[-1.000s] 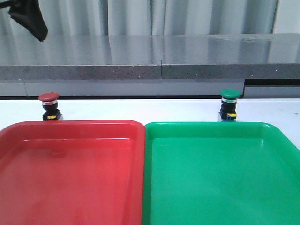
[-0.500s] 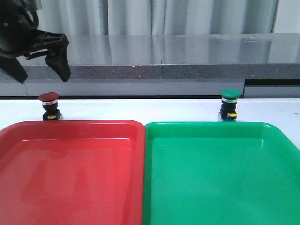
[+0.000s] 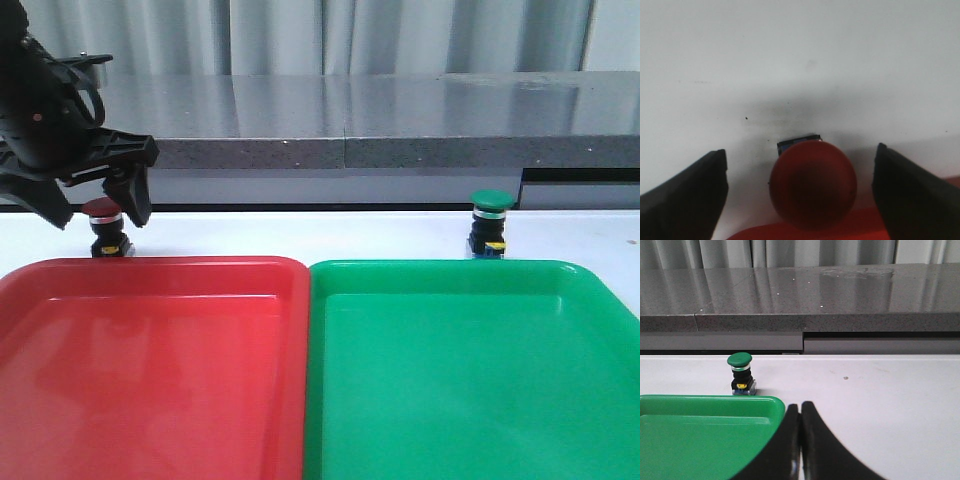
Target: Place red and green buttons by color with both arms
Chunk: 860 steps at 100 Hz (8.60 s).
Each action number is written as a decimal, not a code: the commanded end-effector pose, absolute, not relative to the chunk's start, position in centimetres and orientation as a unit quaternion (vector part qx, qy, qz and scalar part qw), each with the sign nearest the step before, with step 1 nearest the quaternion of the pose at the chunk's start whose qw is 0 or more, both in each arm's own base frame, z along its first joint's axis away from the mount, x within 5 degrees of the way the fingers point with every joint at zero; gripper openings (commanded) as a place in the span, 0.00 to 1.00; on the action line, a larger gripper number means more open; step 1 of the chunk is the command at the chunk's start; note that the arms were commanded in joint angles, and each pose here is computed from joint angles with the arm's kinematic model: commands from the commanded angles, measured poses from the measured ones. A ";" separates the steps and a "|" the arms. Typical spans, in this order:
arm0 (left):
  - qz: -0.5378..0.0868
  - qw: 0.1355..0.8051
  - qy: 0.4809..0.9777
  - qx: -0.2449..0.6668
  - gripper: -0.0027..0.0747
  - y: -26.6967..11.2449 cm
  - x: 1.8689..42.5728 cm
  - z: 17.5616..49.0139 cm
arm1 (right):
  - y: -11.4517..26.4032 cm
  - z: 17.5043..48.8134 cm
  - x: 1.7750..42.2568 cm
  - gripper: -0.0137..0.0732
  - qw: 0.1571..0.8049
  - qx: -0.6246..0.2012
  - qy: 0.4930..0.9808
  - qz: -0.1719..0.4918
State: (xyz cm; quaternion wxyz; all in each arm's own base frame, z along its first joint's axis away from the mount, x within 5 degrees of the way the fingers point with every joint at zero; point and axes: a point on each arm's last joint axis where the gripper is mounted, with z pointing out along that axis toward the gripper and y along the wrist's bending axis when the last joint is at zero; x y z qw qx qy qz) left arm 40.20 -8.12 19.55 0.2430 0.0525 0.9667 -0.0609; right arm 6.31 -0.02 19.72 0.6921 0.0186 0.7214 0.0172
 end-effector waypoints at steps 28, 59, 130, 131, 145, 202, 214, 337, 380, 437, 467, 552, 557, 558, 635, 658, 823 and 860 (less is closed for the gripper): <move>-0.076 0.317 0.944 0.048 0.18 -8.5 40.6 23.3 | 0.1 20.9 6.4 0.09 0.724 0.009 0.689 0.018; -0.088 0.350 0.931 0.047 0.16 -8.2 38.3 28.3 | 0.1 20.9 6.4 0.09 0.724 0.009 0.689 0.018; -0.140 0.359 0.922 0.046 0.16 -10.2 28.4 26.2 | 0.1 20.9 6.4 0.09 0.724 0.009 0.689 0.018; -0.141 0.358 0.922 0.046 0.16 -10.3 28.4 26.1 | 0.1 20.9 6.4 0.09 0.724 0.009 0.689 0.018; -0.137 0.343 0.928 0.044 0.16 -10.4 28.7 24.8 | 0.1 20.9 6.4 0.09 0.724 0.009 0.689 0.018; -0.132 0.295 0.944 0.074 0.26 -13.0 29.6 20.7 | 0.1 20.9 6.4 0.09 0.724 0.009 0.689 0.018; -0.133 0.300 0.942 0.076 0.52 -13.2 29.5 20.8 | 0.1 20.9 6.4 0.09 0.724 0.009 0.689 0.018; -0.093 0.672 0.735 0.006 0.86 -2.4 16.7 34.6 | 0.1 20.9 6.4 0.09 0.724 0.009 0.689 0.018; -0.097 0.733 0.673 0.010 0.57 -1.2 8.3 31.2 | 0.1 20.9 6.4 0.09 0.724 0.009 0.689 0.018; -0.098 0.743 0.662 0.010 0.01 -1.1 7.6 31.1 | 0.1 20.9 6.4 0.09 0.724 0.009 0.689 0.018; -0.098 0.743 0.662 0.010 0.01 -1.1 7.6 31.1 | 0.1 20.9 6.4 0.09 0.724 0.009 0.689 0.018; -0.010 0.735 0.678 0.006 0.01 -0.1 6.0 23.0 | 0.1 20.9 6.4 0.09 0.724 0.009 0.689 0.018; -0.009 0.738 0.675 0.005 0.01 -0.1 5.8 22.3 | 0.1 20.9 6.4 0.09 0.724 0.009 0.689 0.018; -0.009 0.738 0.674 0.005 0.01 -0.1 5.7 22.1 | 0.1 20.9 6.4 0.09 0.724 0.009 0.689 0.018; 0.003 0.749 0.662 0.019 0.01 -0.2 5.5 20.4 | 0.1 20.9 6.4 0.09 0.724 0.009 0.689 0.018; 0.003 0.749 0.662 0.019 0.01 -0.2 5.5 20.4 | 0.1 20.9 6.4 0.09 0.724 0.009 0.689 0.018; 0.003 0.749 0.662 0.019 0.01 -0.2 5.5 20.4 | -0.1 36.7 11.9 0.10 0.603 0.055 0.795 0.034; 0.003 0.749 0.662 0.019 0.01 -0.2 5.5 20.4 | 0.0 36.0 11.7 0.78 0.572 0.059 0.817 0.037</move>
